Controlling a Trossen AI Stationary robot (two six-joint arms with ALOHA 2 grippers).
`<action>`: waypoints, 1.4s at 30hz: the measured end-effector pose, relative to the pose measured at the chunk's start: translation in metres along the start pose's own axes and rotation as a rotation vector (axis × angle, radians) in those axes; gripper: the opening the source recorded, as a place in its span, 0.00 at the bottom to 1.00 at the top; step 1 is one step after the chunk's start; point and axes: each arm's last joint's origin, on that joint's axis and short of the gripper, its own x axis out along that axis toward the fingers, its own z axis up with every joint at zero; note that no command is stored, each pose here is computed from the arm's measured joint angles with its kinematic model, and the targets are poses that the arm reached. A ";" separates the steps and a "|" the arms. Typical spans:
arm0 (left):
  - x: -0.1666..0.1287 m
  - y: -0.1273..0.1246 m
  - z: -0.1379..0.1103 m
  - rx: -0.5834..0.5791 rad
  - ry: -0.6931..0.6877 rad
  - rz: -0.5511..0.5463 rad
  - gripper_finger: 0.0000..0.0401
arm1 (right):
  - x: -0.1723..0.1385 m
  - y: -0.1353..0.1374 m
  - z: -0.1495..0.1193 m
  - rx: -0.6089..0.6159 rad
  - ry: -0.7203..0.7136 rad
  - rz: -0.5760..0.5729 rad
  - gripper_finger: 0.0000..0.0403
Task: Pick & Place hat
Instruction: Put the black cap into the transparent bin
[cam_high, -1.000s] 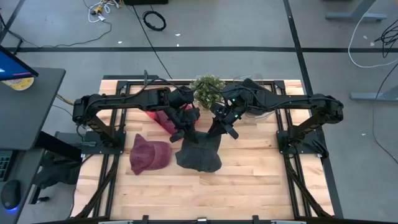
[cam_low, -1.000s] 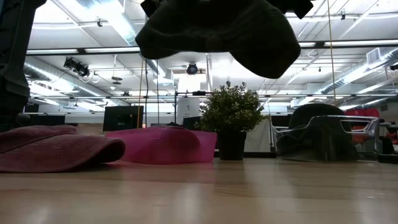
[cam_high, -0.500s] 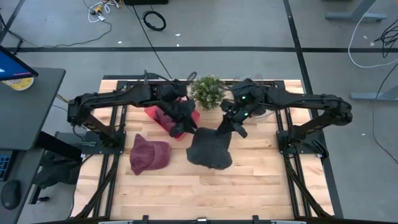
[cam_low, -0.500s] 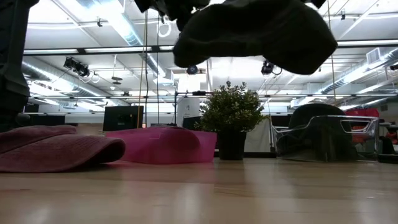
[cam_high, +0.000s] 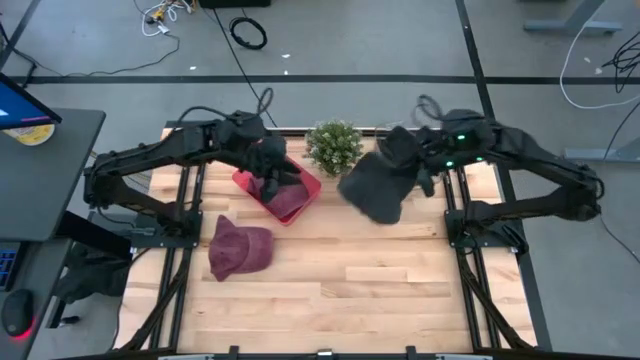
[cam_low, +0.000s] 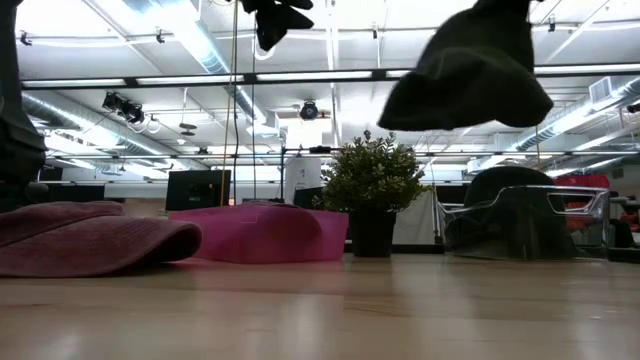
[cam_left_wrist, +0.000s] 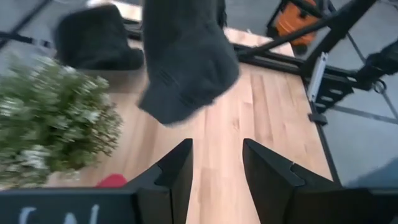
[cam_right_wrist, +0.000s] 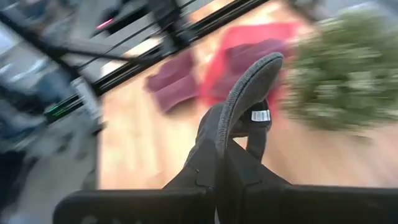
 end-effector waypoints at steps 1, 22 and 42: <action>-0.004 -0.001 0.001 0.002 -0.012 0.011 0.35 | -0.008 -0.002 -0.002 0.005 -0.025 -0.044 0.01; -0.041 -0.010 0.005 -0.031 -0.139 0.080 0.35 | -0.037 -0.054 -0.009 -0.108 0.042 -0.596 0.01; -0.040 -0.010 0.003 -0.027 -0.117 0.084 0.35 | -0.011 -0.099 -0.001 -0.118 0.235 -0.513 0.01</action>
